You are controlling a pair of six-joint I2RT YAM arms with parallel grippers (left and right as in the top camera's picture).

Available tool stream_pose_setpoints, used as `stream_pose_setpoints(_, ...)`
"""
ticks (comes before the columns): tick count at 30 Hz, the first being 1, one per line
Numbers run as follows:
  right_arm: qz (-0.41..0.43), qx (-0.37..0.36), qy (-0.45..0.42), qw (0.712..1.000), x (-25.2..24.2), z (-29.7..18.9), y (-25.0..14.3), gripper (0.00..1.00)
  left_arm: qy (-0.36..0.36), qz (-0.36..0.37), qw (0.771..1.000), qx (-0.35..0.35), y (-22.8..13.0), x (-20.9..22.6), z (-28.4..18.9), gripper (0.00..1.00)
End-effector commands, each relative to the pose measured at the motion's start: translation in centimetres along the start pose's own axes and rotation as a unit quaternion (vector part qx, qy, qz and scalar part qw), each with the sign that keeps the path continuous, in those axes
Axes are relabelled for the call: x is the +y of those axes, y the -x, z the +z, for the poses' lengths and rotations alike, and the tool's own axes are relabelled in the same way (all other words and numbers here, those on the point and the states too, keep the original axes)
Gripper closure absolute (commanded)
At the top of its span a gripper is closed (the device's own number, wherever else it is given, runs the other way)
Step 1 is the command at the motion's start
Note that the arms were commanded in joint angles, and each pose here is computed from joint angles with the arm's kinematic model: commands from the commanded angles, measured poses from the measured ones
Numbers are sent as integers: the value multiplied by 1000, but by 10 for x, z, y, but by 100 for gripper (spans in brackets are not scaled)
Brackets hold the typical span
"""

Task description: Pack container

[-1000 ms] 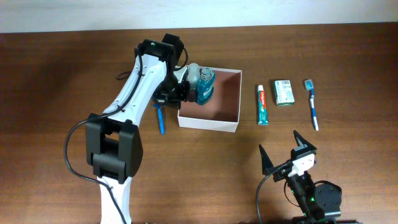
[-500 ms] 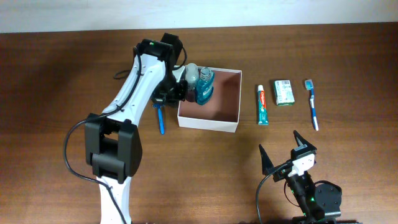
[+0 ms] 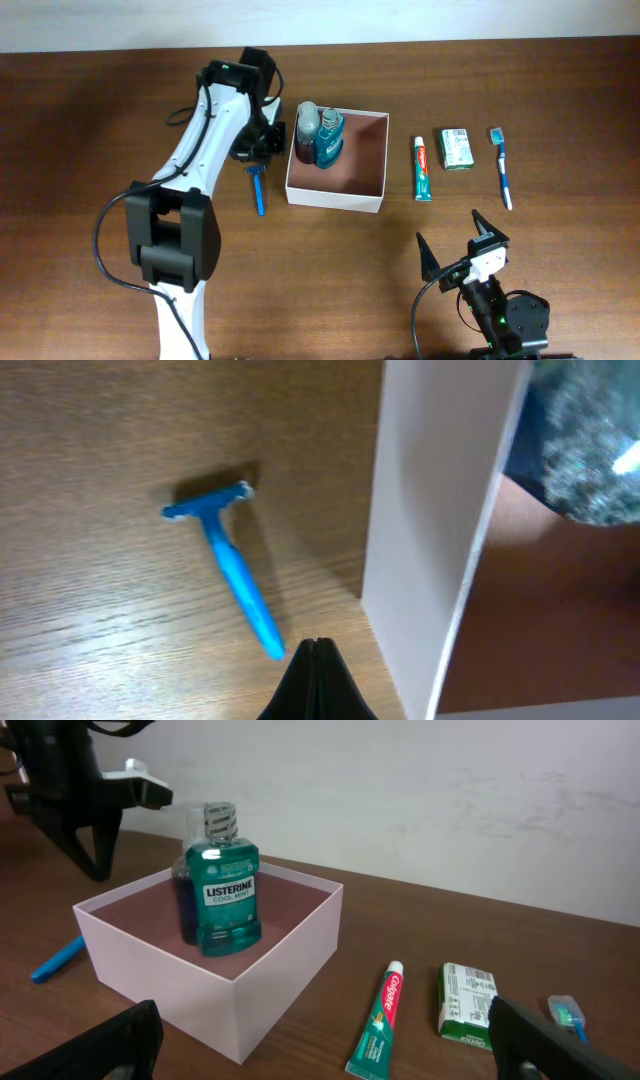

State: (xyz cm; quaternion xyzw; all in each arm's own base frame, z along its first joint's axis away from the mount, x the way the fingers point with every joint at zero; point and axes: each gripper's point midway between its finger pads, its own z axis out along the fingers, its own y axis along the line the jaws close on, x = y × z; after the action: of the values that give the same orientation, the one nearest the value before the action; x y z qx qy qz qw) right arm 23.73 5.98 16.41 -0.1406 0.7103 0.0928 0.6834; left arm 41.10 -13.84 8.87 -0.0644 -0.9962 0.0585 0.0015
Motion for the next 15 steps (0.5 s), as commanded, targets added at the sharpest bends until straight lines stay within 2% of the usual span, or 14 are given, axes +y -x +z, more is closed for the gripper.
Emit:
stream_pose_setpoints(1, 6, 1, -1, 1000, 0, 0, -2, 1, 2, 6, 1000, 4, -6, -11, 1, 99)
stream_pose_setpoints(15, 6, 1, -1, 1000, 0, 0, -2, 1, -23, 7, 999, 32, -20, -20, 22, 100)
